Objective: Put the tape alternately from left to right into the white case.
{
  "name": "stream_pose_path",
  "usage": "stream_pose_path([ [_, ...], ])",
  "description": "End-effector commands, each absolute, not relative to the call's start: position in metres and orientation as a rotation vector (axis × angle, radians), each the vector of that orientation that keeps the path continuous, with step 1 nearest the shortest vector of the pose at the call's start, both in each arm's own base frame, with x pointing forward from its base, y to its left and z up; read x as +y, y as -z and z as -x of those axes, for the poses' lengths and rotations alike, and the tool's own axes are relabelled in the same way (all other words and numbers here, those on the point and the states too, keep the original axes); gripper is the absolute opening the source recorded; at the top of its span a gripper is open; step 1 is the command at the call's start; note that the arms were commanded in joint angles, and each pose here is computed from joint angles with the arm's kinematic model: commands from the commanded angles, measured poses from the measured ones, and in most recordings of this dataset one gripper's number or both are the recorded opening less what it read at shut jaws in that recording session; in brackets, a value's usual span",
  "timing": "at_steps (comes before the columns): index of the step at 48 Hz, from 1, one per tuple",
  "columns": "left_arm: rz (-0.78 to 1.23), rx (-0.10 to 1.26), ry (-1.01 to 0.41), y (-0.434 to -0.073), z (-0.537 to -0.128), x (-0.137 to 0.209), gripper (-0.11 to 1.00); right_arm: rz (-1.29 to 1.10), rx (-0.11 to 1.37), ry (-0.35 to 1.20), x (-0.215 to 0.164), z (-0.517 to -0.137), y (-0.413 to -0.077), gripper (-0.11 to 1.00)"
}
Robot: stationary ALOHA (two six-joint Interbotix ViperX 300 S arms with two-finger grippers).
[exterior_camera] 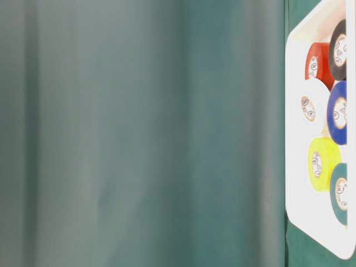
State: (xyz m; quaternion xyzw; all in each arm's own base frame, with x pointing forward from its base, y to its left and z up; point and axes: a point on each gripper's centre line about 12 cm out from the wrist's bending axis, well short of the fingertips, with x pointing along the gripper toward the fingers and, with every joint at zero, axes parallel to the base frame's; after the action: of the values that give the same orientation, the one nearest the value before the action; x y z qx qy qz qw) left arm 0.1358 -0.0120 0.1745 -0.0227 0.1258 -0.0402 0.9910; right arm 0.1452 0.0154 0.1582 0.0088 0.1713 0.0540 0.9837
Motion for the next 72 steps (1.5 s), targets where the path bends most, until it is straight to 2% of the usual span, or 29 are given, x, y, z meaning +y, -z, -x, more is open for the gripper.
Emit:
stream_pose_path([
  [1,0.047,0.243,0.075,-0.179,-0.138,-0.011,0.48,-0.021,0.336,-0.112,0.016,-0.147,-0.162,0.77],
  [18,0.045,0.244,0.072,-0.177,-0.137,-0.011,0.48,-0.016,0.36,-0.099,0.014,-0.145,-0.156,0.77],
  [34,0.045,0.244,0.072,-0.176,-0.137,-0.011,0.48,-0.018,0.324,-0.096,0.014,-0.142,-0.159,0.77],
  [55,0.035,0.16,0.075,-0.17,-0.125,-0.01,0.49,-0.014,0.31,-0.109,0.015,-0.139,-0.157,0.78],
  [72,0.023,0.161,0.075,-0.168,-0.124,-0.01,0.51,-0.013,0.296,-0.113,0.015,-0.138,-0.157,0.78],
])
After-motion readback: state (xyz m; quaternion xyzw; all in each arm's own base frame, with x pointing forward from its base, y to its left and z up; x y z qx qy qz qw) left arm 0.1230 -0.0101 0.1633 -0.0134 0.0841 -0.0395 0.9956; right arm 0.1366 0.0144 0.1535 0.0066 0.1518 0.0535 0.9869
